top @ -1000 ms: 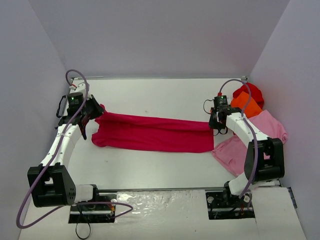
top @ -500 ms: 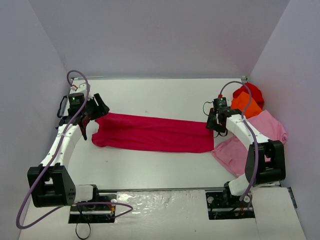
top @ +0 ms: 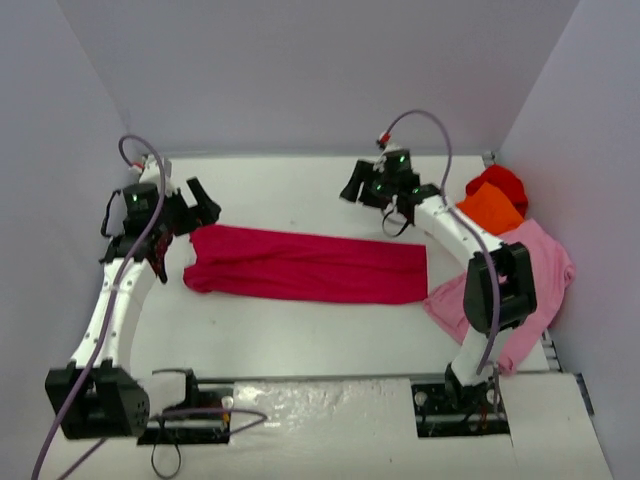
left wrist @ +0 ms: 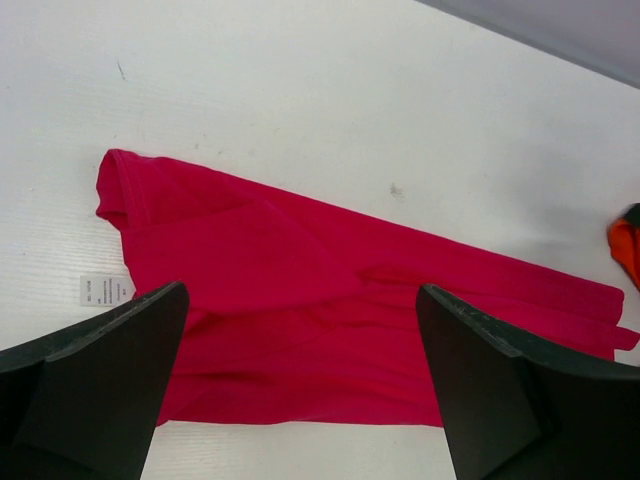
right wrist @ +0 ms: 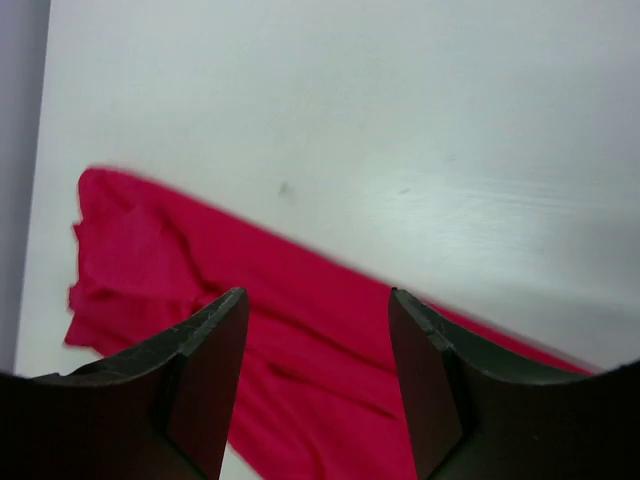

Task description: Fold and stack the t-shirts

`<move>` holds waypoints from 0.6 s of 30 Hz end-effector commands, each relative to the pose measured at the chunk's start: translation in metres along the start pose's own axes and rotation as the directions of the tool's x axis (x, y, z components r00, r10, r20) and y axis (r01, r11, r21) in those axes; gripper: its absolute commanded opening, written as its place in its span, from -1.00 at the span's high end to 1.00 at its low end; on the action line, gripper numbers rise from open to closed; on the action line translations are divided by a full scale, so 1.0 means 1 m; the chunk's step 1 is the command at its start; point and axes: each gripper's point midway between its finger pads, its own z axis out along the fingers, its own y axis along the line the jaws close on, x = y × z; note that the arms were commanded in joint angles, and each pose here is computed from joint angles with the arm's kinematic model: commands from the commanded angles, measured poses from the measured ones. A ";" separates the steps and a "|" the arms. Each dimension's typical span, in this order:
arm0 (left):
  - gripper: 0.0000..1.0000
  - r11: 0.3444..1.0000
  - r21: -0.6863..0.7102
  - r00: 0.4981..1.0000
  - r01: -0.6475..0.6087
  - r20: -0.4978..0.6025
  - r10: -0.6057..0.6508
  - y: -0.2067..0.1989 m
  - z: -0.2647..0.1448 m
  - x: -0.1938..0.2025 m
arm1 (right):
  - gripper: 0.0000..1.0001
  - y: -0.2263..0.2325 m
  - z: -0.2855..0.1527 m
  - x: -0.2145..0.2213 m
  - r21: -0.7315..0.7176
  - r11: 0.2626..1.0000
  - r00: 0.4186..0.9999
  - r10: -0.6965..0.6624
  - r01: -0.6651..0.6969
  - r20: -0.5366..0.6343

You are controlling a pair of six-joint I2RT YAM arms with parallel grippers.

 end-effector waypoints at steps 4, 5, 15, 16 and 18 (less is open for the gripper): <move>-0.94 0.997 0.080 0.998 0.017 0.056 -0.022 -0.022 -0.031 -0.002 | -0.09 0.145 0.095 0.063 -0.464 0.885 0.981 -0.127 0.047 -0.144; -0.94 0.996 0.083 0.998 0.018 0.052 -0.022 -0.023 -0.032 -0.001 | -0.09 0.153 0.099 0.062 -0.480 0.876 0.982 -0.134 0.054 -0.135; -0.94 0.992 0.122 0.998 0.027 0.049 -0.034 -0.031 -0.053 0.012 | -0.11 0.222 0.124 0.128 -0.633 0.774 0.962 -0.188 0.021 -0.198; -0.94 0.992 0.120 0.998 0.028 0.046 -0.034 -0.030 -0.054 0.014 | -0.11 0.226 0.127 0.132 -0.641 0.767 0.961 -0.201 0.034 -0.190; -0.94 0.992 0.119 0.999 0.029 0.039 -0.033 -0.030 -0.055 0.016 | -0.11 0.224 0.136 0.143 -0.641 0.767 0.956 -0.208 0.028 -0.206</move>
